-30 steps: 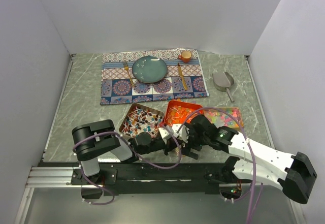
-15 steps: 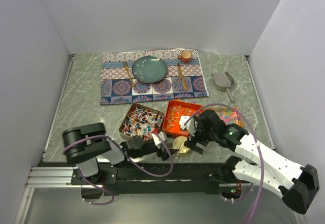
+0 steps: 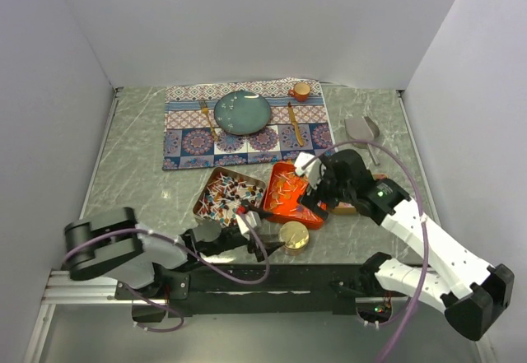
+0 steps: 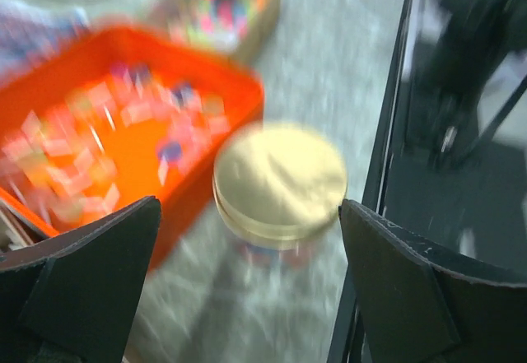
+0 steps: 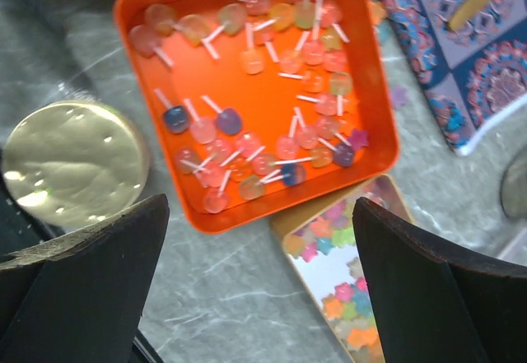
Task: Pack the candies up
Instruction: Screw the bottle lid onto the packing bottle.
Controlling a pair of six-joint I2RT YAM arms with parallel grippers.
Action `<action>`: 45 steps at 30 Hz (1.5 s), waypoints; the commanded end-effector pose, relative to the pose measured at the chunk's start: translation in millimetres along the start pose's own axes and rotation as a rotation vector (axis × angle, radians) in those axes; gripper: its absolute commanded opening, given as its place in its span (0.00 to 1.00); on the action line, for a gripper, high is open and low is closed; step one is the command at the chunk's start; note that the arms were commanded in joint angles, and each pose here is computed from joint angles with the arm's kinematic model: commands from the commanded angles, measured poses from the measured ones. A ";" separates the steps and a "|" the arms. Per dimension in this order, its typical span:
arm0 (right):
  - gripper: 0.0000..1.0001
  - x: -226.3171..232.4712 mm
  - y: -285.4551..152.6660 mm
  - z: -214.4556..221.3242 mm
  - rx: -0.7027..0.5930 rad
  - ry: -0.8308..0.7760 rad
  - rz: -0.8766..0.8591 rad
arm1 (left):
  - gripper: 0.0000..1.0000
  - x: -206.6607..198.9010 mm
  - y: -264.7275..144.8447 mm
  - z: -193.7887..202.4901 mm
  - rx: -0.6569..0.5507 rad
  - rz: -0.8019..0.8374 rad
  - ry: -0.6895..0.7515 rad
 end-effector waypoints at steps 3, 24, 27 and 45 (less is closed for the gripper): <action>1.00 -51.3 -15.0 -35.1 -0.076 0.162 0.141 | 0.97 0.4 -7.7 32.7 0.044 0.004 -0.020; 1.00 -59.9 -7.2 -19.7 -0.087 0.300 0.071 | 0.97 -9.9 31.2 82.2 0.118 -0.017 -0.056; 1.00 -50.4 -6.8 -15.5 -0.084 0.277 0.027 | 0.97 -8.8 37.9 84.6 0.119 -0.029 -0.074; 1.00 80.4 4.3 32.9 -0.227 -0.604 -0.671 | 0.86 -34.4 53.9 121.9 0.164 0.042 0.046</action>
Point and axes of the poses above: each gripper's point midway between its finger pads, its own y axis out along the fingers, its own x axis along the line the jaws close on, z = x × y, the point moved 2 cm from there along -y, back along the fingers, and after that the axes turned 9 degrees about -y, right-handed, at the moved point
